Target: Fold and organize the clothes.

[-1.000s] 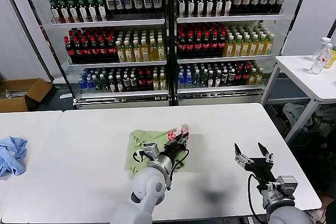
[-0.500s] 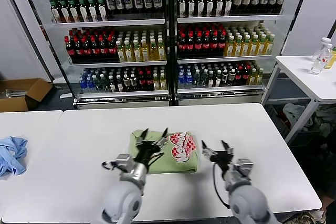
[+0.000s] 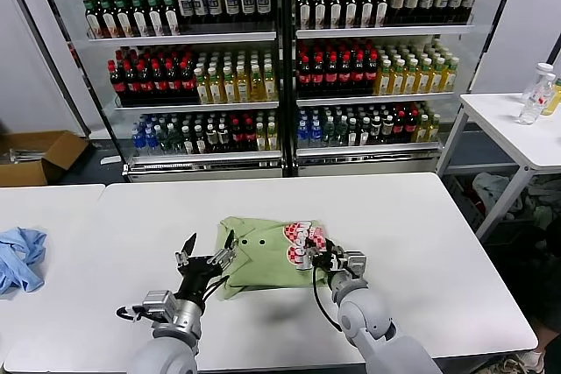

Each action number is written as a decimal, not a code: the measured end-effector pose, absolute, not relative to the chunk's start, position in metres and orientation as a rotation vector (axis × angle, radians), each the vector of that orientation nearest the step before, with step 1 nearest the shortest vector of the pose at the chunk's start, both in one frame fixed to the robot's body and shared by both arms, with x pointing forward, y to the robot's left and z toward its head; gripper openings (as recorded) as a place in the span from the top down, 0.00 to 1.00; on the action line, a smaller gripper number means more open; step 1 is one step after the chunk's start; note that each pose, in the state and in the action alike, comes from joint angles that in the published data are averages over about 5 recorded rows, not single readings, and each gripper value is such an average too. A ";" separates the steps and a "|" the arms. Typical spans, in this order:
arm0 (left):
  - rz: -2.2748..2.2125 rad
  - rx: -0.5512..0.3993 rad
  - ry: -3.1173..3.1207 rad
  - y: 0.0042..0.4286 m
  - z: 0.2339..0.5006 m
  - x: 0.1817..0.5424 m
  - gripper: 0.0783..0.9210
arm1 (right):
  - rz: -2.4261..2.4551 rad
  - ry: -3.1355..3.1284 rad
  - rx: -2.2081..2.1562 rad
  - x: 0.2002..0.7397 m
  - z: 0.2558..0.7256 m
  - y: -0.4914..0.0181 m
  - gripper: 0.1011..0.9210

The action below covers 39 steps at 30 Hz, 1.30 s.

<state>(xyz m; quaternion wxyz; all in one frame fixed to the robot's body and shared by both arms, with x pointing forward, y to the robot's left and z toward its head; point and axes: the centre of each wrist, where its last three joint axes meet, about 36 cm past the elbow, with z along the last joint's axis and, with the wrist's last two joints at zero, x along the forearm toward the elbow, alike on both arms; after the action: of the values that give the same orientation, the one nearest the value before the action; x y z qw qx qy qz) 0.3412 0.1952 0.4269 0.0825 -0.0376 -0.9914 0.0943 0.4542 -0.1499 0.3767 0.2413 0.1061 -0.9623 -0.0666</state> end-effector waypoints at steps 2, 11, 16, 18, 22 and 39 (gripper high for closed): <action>0.277 -0.107 -2.960 0.197 0.426 0.338 0.12 | -0.160 -2.634 0.289 0.455 0.376 -0.154 0.59; 0.255 -0.108 -2.958 0.199 0.425 0.327 0.12 | 0.028 -2.706 0.229 0.457 0.378 -0.215 0.89; 0.241 -0.112 -2.959 0.199 0.426 0.321 0.12 | 0.126 -2.777 0.195 0.452 0.394 -0.252 0.92; 0.236 -0.114 -2.959 0.199 0.426 0.319 0.12 | 0.153 -2.809 0.190 0.449 0.400 -0.260 0.86; 0.227 -0.122 -2.960 0.198 0.427 0.314 0.12 | 0.199 -2.872 0.179 0.440 0.412 -0.271 0.72; 0.210 -0.175 -2.974 0.194 0.443 0.283 0.12 | 0.234 -3.043 0.061 0.327 0.447 -0.293 0.15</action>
<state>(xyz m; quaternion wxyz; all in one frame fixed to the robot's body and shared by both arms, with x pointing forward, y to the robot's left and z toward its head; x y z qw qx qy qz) 0.2834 0.1937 0.4432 0.0774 -0.0583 -0.9928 0.0702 0.3266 -0.2926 0.4472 0.0446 0.0200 -0.9959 0.0765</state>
